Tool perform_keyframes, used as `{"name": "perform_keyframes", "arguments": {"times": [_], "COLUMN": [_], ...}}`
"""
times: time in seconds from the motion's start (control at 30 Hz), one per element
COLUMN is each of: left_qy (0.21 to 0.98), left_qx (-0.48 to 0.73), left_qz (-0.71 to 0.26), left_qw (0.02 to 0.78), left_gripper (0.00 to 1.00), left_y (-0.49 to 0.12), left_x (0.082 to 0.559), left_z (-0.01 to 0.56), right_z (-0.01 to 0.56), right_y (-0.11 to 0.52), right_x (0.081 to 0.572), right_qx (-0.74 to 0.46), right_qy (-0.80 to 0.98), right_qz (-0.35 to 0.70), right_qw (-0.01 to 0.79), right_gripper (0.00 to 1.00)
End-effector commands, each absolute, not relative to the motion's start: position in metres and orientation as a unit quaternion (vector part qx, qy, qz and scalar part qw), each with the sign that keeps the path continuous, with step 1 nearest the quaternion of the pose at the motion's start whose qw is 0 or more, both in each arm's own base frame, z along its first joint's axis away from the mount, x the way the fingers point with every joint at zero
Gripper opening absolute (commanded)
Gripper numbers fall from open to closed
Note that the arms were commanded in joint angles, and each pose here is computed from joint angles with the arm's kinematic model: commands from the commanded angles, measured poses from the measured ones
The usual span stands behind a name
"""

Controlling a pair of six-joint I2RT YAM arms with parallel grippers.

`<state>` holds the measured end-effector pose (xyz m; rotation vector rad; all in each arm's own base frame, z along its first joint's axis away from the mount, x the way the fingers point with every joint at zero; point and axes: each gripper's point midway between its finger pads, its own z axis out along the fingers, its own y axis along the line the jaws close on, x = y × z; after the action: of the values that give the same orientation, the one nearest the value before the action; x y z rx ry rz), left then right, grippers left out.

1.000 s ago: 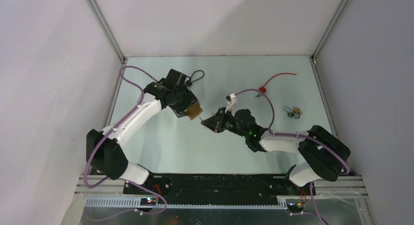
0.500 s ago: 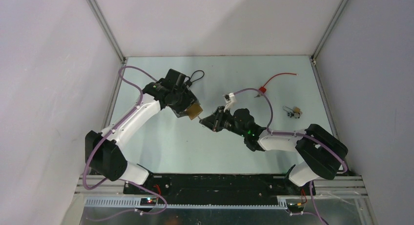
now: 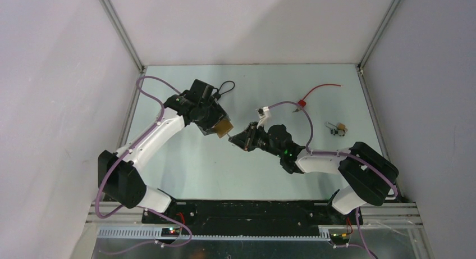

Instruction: Unlock with the key

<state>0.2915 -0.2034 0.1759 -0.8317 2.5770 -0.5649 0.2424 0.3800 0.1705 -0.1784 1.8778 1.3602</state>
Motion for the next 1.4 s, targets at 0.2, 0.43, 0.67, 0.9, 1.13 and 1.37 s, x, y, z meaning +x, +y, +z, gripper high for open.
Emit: {"name": "perform_keyframes", "arguments": {"times": [0.2,0.43,0.67,0.9,1.13,1.37], "left_qy": [0.897,0.898,0.901,0.901,0.901,0.904], "left_qx": [-0.289,-0.273,-0.254,-0.256,-0.254,-0.248], "left_qz": [-0.251,-0.234,-0.218,-0.231,-0.260,-0.262], "left_qw": [0.220,0.254,0.275,0.265,0.236,0.228], "left_gripper": [0.10,0.10,0.10,0.10,0.10,0.10], "left_y": [-0.211,-0.208,-0.212,-0.216,-0.227,-0.229], "left_x": [0.292,0.294,0.289,0.285,0.276,0.268], "left_z": [0.210,0.216,0.216,0.218,0.221,0.217], "right_z": [0.190,0.195,0.204,0.207,0.216,0.227], "right_y": [0.382,0.380,0.381,0.381,0.383,0.382], "right_x": [0.258,0.259,0.262,0.265,0.269,0.275], "right_qx": [-0.046,-0.040,-0.049,-0.072,-0.104,-0.108], "right_qy": [0.726,0.724,0.716,0.704,0.672,0.650], "right_qz": [0.554,0.562,0.561,0.550,0.545,0.549], "right_qw": [0.406,0.398,0.413,0.443,0.491,0.515], "right_gripper": [0.00,0.00,0.00,0.00,0.00,0.00]}}
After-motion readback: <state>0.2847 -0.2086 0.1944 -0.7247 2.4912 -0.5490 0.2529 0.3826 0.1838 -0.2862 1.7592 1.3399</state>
